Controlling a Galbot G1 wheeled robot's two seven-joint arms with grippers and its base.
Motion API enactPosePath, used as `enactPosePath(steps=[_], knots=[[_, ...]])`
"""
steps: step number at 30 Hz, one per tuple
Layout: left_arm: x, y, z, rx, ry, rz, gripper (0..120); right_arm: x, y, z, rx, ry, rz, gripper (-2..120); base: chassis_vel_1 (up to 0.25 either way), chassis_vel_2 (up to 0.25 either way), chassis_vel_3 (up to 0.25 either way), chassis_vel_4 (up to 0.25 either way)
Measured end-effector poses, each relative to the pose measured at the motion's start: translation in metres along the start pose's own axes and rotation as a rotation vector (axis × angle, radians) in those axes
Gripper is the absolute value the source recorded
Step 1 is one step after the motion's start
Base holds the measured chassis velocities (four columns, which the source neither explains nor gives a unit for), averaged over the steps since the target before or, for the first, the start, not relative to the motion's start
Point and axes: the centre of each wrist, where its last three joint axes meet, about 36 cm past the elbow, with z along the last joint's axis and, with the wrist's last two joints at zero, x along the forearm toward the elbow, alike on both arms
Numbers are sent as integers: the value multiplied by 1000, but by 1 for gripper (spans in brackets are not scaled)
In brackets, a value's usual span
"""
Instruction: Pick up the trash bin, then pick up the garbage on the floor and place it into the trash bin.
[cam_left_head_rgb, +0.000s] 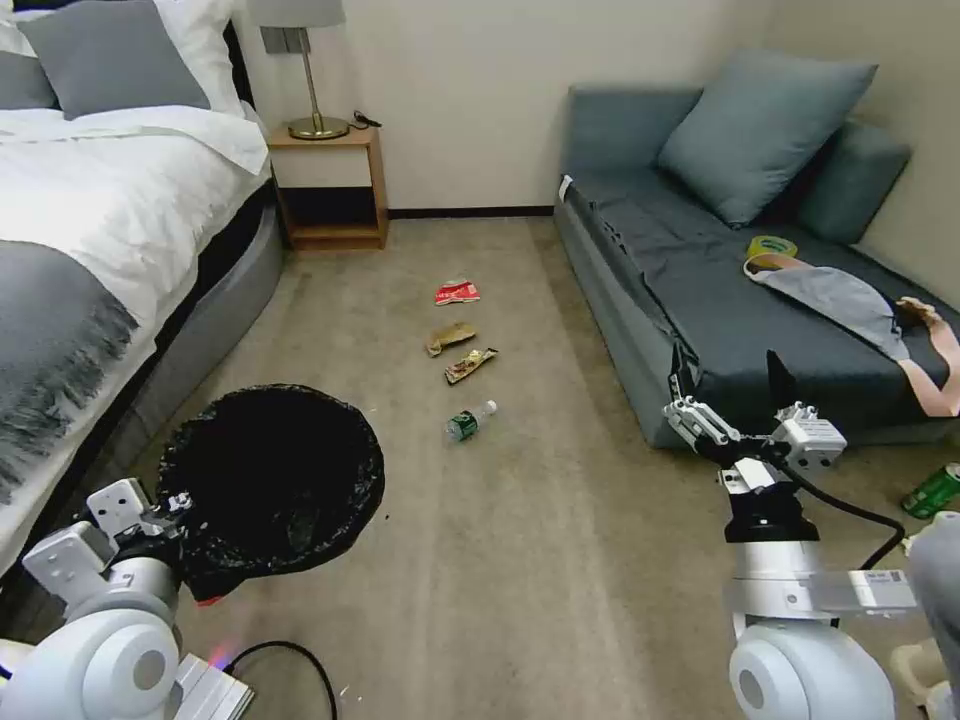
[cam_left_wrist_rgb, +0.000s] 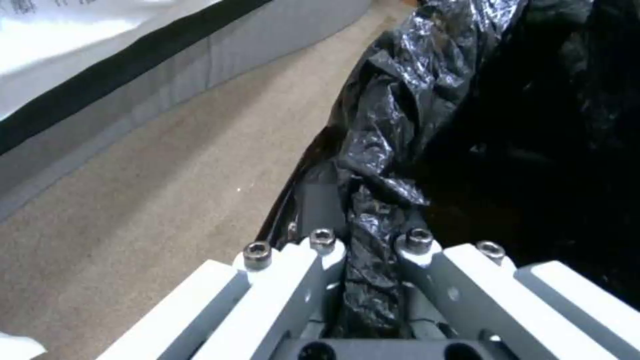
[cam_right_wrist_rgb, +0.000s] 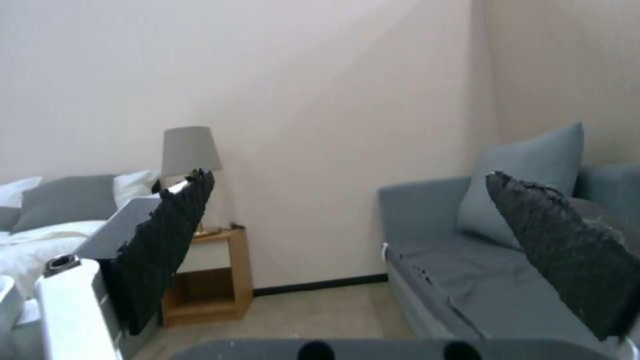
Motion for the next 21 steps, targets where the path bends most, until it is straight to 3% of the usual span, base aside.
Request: enactPosePath(steps=[6,21], knots=[[2,0,-1,3,-5,2,3,1,-1,-1,0,0,0,100,-69,55,61,-67],[-4,3,-1,3,-2,0,3,-1,-2,7,-1,10,0,100,-138,140,140,-131]])
